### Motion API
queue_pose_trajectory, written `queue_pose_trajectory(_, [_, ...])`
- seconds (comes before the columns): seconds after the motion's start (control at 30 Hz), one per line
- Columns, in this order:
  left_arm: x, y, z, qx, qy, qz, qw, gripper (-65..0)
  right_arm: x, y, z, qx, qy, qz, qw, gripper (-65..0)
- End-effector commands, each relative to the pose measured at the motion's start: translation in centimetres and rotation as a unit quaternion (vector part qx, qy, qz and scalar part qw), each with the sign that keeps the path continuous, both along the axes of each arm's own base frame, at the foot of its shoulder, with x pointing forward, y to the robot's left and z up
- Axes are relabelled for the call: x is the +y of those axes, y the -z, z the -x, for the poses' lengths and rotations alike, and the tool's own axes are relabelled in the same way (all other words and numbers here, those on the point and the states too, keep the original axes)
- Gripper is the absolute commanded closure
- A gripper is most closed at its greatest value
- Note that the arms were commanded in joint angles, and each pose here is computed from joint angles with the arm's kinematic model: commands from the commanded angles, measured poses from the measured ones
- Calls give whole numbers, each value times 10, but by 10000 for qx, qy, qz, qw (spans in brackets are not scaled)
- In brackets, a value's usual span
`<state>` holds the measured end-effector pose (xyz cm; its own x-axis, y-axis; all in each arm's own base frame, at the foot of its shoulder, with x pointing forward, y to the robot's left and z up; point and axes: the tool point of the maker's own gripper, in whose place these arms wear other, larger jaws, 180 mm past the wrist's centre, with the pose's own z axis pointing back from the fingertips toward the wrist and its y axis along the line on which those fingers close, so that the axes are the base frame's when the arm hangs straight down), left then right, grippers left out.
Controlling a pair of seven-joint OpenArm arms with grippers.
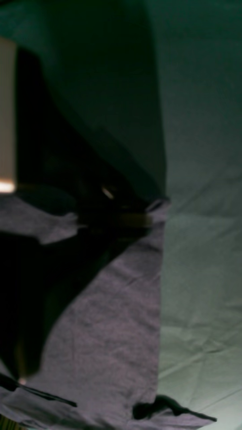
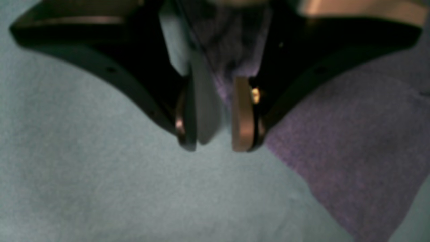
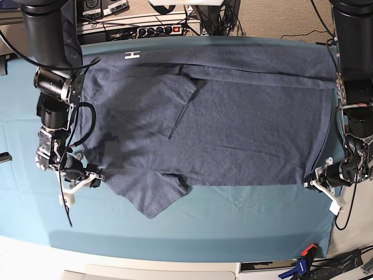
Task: Fold the T-shirt properly
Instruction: 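Adjust the right gripper's grip on the hem corner, holding with the left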
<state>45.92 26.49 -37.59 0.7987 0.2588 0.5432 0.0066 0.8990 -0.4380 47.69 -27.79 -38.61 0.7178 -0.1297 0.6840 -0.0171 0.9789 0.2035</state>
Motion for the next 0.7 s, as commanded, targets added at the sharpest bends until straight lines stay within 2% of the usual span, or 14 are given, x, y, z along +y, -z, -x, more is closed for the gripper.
queue_pose_trajectory(0.0, [7,-26,-18,-384,-62,23,9992,0,-4,-12,-7,-122,-2,30,9999,-189])
queue_pose_trajectory(0.07, [7,-26,-18,-384,-62,22,9992,0,0,-9,-5,-78,-74,-15,9999,-189])
queue_pose_trajectory(0.23, [7,-26,-18,-382,-59,20,9993,0,20,-16,-6,-171,-354,-452,9982,-189])
queue_pose_trajectory(0.5, [7,-26,-18,-381,-58,18,9993,0,48,-17,-6,-239,-787,-697,9942,-189])
queue_pose_trajectory(0.67, [10,-27,-17,-380,-81,-4,9992,0,50,-24,-11,-437,-769,-805,9928,-189])
